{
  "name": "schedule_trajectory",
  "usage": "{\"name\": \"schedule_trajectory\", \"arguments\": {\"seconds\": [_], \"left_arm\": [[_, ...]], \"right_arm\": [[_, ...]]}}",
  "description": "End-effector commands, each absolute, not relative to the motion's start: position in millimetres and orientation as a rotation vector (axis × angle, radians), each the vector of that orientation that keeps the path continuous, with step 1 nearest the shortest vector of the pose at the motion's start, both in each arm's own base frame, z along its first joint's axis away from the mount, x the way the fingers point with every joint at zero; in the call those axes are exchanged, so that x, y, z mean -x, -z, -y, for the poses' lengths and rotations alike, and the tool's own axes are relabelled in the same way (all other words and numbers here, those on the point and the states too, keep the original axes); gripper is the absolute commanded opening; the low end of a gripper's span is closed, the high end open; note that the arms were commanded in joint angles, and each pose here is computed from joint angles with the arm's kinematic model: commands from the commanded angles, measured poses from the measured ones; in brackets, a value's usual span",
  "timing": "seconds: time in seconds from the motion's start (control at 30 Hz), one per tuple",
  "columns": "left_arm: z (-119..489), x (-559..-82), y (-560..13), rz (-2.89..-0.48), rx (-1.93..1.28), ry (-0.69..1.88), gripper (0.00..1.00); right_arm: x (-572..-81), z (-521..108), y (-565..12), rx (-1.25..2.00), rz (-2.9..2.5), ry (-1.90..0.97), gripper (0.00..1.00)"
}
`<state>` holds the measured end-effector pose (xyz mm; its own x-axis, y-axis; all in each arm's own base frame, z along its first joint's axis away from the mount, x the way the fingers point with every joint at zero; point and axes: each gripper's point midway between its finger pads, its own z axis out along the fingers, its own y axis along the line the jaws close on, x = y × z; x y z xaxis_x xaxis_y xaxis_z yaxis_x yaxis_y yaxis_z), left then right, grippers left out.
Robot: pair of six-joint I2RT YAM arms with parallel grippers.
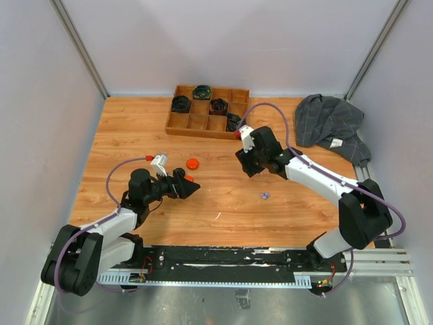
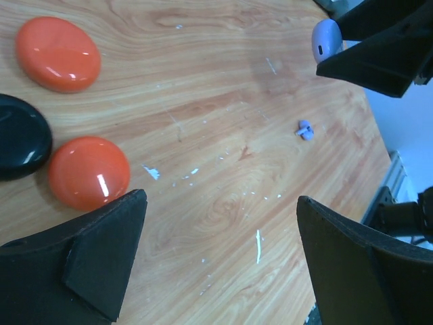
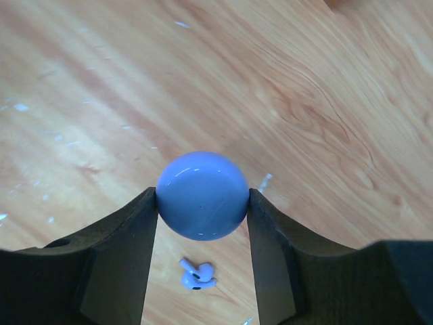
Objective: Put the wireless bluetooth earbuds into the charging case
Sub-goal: Pick up the charging case at the center of the board.
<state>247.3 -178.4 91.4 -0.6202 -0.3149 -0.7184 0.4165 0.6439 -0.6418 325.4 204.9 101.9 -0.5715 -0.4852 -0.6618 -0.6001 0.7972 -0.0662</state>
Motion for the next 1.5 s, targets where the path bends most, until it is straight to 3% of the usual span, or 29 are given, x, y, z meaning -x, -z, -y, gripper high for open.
{"name": "schedule_trajectory", "arguments": {"seconds": [0.0, 0.6, 1.47], "left_arm": [[199.8, -242.4, -116.0, -1.909, -0.194, 1.184, 0.97], [221.2, -219.5, -143.4, -1.787, -0.334, 1.324, 0.91], [244.1, -201.5, -136.5, -1.823, -0.437, 1.487, 0.53]], "right_arm": [[-302.4, -237.0, -124.4, 1.099, -2.085, -0.239, 0.41], [-238.0, -318.4, -148.2, 1.712, -1.464, -0.249, 0.46], [-209.3, -380.1, -150.7, 1.902, -1.2, -0.187, 0.45]]}}
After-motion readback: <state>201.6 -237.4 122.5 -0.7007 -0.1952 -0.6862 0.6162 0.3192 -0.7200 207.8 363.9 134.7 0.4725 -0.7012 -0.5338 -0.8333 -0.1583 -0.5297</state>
